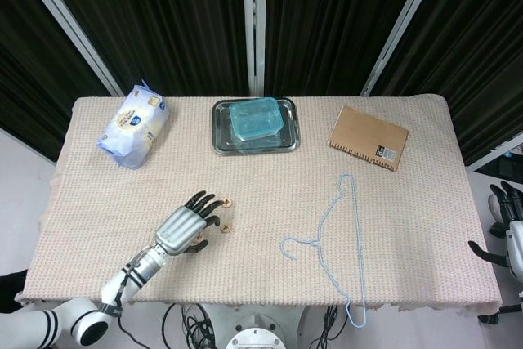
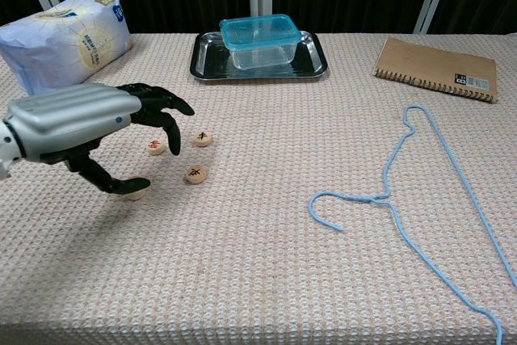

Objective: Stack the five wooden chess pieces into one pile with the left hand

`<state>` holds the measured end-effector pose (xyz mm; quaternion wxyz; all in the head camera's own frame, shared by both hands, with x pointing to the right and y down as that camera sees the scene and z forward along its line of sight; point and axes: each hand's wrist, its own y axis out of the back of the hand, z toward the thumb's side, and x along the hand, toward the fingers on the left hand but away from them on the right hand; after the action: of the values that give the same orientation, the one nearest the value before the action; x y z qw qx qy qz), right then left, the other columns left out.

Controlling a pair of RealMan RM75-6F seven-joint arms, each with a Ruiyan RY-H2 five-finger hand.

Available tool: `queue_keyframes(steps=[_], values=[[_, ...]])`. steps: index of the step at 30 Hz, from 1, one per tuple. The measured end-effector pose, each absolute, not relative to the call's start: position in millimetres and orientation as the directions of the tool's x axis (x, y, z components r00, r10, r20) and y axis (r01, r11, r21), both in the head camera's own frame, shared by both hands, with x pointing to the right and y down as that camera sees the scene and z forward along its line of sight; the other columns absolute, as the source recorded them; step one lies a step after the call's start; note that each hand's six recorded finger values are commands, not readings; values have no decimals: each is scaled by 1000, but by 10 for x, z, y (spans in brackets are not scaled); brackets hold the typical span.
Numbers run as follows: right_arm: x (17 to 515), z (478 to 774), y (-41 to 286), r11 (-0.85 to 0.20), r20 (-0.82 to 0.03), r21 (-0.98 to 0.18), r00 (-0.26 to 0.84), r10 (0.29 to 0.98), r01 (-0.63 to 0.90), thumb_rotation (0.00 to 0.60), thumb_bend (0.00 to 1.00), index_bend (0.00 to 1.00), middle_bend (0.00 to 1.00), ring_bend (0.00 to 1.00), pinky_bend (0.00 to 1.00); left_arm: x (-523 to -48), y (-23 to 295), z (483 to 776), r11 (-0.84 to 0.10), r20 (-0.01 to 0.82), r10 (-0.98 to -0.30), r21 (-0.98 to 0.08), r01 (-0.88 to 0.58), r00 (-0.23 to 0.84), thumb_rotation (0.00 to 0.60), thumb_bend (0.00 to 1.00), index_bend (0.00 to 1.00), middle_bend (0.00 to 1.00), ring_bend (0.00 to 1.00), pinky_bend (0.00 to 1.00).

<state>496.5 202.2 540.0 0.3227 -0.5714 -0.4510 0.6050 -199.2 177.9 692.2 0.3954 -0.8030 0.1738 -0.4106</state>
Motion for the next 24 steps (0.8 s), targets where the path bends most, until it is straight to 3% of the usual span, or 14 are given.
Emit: queue_keyframes(steps=[10, 24], values=[[5006, 5396, 2005, -385, -402, -913, -145, 904, 137, 600, 85, 0, 0, 0, 0, -1678, 1678, 7084, -644, 547, -574, -762, 77, 610, 600, 285, 377, 85, 0, 0], [5013, 5389, 2004, -384, -403, -912, -144, 904, 141, 600, 84, 0, 0, 0, 0, -1618, 1640, 7227, -640, 571, -572, -760, 115, 589, 600, 286, 427, 85, 0, 0]])
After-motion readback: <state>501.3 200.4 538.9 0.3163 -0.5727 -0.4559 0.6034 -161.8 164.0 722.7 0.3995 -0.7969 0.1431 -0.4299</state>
